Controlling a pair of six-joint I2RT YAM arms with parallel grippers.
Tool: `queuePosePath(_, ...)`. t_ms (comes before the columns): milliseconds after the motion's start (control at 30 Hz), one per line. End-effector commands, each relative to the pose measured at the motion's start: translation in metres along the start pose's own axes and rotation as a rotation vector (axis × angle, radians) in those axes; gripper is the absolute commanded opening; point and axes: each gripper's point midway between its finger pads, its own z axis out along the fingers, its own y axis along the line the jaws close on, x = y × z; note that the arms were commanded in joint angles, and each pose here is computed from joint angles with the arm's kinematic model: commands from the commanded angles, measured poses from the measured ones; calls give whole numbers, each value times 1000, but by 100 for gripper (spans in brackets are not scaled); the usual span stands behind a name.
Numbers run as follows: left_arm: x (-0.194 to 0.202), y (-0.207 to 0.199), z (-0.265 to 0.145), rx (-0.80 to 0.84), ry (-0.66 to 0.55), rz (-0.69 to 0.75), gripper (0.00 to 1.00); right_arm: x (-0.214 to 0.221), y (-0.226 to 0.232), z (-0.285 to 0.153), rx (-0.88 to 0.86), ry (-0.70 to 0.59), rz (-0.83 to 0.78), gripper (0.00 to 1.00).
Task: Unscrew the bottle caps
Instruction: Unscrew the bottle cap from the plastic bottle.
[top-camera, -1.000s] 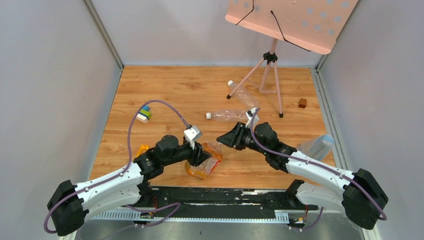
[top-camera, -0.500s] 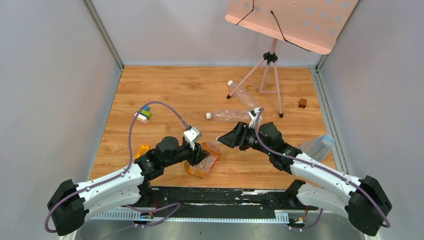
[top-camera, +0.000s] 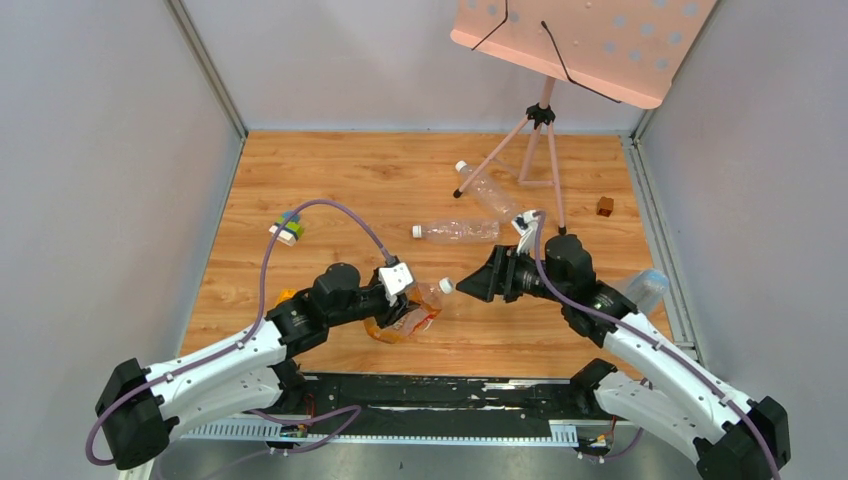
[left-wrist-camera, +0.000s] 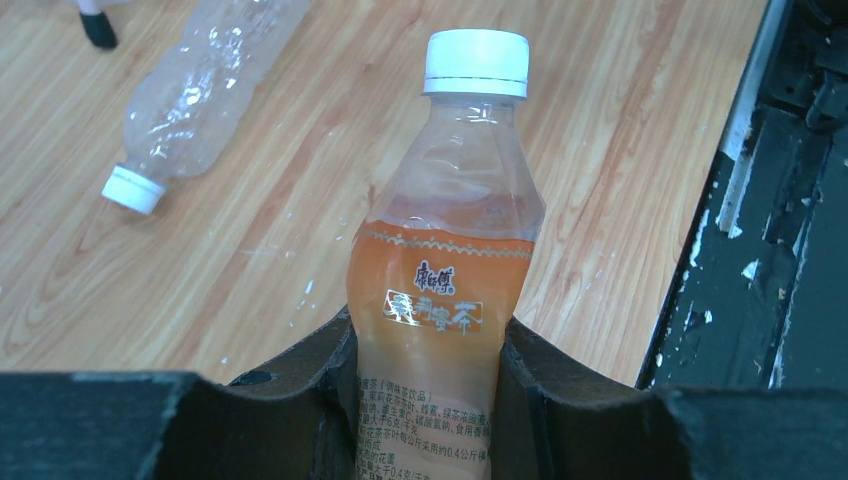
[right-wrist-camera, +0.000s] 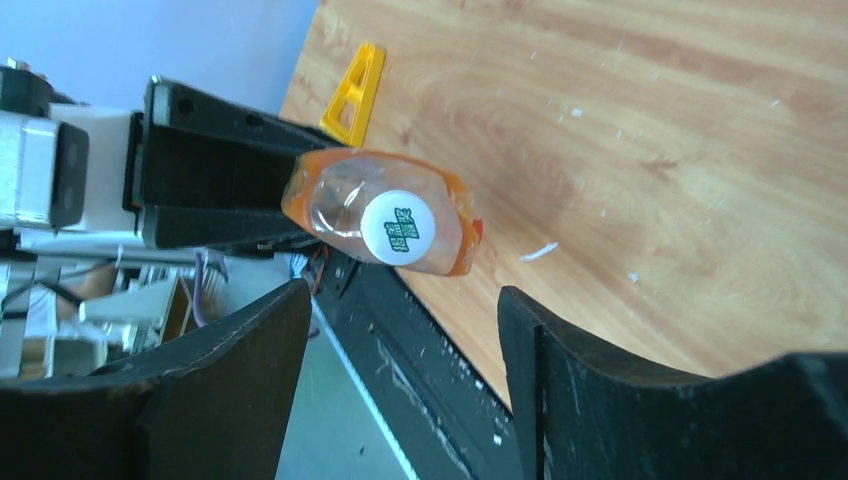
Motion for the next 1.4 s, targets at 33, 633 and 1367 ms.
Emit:
queuePosePath(33, -17, -12, -1, 83, -73, 116, 3, 16, 20, -2, -103, 142, -5, 64)
queuePosePath(633, 1, -27, 2, 142, -78, 83, 4, 24, 12, 30, -105, 271, 64, 40)
queuePosePath(1367, -11, -17, 5, 75, -171, 68, 9, 33, 22, 30, -222, 299, -108, 0)
